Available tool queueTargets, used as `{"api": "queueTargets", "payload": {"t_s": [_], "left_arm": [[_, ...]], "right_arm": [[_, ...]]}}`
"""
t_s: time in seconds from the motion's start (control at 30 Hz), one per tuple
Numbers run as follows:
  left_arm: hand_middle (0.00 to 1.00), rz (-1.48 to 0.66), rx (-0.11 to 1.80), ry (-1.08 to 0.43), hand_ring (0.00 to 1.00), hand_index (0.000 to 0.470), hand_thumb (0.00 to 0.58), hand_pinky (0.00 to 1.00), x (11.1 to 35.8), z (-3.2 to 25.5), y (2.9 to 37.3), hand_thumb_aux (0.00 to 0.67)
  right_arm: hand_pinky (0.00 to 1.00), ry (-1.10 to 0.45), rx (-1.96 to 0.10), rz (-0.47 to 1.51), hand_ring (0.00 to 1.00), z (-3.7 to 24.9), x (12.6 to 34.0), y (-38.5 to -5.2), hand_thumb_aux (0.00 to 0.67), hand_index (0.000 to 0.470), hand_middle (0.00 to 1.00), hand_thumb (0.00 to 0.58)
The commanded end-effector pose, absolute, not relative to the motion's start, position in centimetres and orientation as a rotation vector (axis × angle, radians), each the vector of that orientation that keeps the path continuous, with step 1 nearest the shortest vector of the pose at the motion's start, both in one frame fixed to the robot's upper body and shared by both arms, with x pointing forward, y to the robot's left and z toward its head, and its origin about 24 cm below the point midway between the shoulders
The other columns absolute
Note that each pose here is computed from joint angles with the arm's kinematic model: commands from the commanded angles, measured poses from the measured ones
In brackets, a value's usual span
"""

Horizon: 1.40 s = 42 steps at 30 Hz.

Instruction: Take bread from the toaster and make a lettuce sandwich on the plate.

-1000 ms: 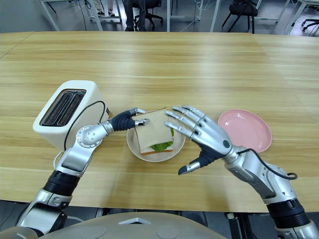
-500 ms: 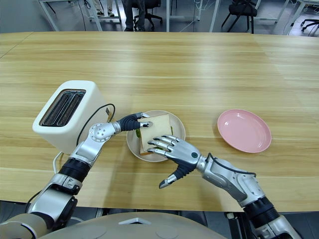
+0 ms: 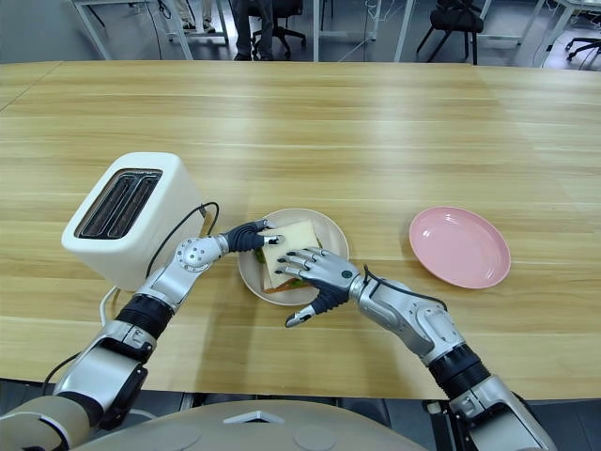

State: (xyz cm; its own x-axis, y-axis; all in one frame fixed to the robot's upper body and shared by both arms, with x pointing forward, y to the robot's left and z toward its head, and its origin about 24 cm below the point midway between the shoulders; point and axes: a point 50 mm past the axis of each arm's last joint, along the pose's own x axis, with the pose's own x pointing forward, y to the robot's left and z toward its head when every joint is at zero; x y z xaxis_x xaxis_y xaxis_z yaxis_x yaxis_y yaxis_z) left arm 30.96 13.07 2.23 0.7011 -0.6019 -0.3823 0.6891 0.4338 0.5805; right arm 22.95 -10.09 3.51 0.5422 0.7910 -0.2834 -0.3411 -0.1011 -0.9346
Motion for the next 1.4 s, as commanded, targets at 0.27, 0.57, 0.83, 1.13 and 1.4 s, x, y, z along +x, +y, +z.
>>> {"api": "queueTargets", "payload": {"t_s": [0.27,0.57,0.83,1.13,1.4], "left_arm": [[0.67,-0.427,1.308,-0.384,0.67,0.0,0.0,0.67,33.0,9.4,12.6,0.0],[0.0,0.123,1.126,-0.822,0.0,0.0,0.0,0.0,30.0,19.9,15.4,0.0],[1.0,-0.052,0.689,-0.892,1.0,0.46,0.58,1.0,24.2,21.2,15.7,0.67],[1.0,-0.417,0.571,-0.79,1.0,0.46,0.58,1.0,19.0,17.6,15.9,0.67],[1.0,-0.833,1.166,-0.453,1.0,0.46,0.58,1.0,14.5,8.5,15.2,0.67]], "right_arm": [[0.0,0.004,-1.432,1.365,0.0,-1.8,20.7,-12.0,0.0,0.0,0.0,0.0],[0.0,-0.107,-1.272,1.194,0.0,0.2,21.9,-10.4,0.0,0.0,0.0,0.0],[1.0,-0.36,-0.666,0.751,1.0,7.5,25.0,-9.3,0.67,0.46,1.0,0.58],[1.0,-0.427,-0.532,0.871,1.0,10.6,21.2,-11.2,0.67,0.46,1.0,0.58],[1.0,-0.308,-0.941,1.017,1.0,5.8,16.6,-13.0,0.67,0.46,1.0,0.58]]}}
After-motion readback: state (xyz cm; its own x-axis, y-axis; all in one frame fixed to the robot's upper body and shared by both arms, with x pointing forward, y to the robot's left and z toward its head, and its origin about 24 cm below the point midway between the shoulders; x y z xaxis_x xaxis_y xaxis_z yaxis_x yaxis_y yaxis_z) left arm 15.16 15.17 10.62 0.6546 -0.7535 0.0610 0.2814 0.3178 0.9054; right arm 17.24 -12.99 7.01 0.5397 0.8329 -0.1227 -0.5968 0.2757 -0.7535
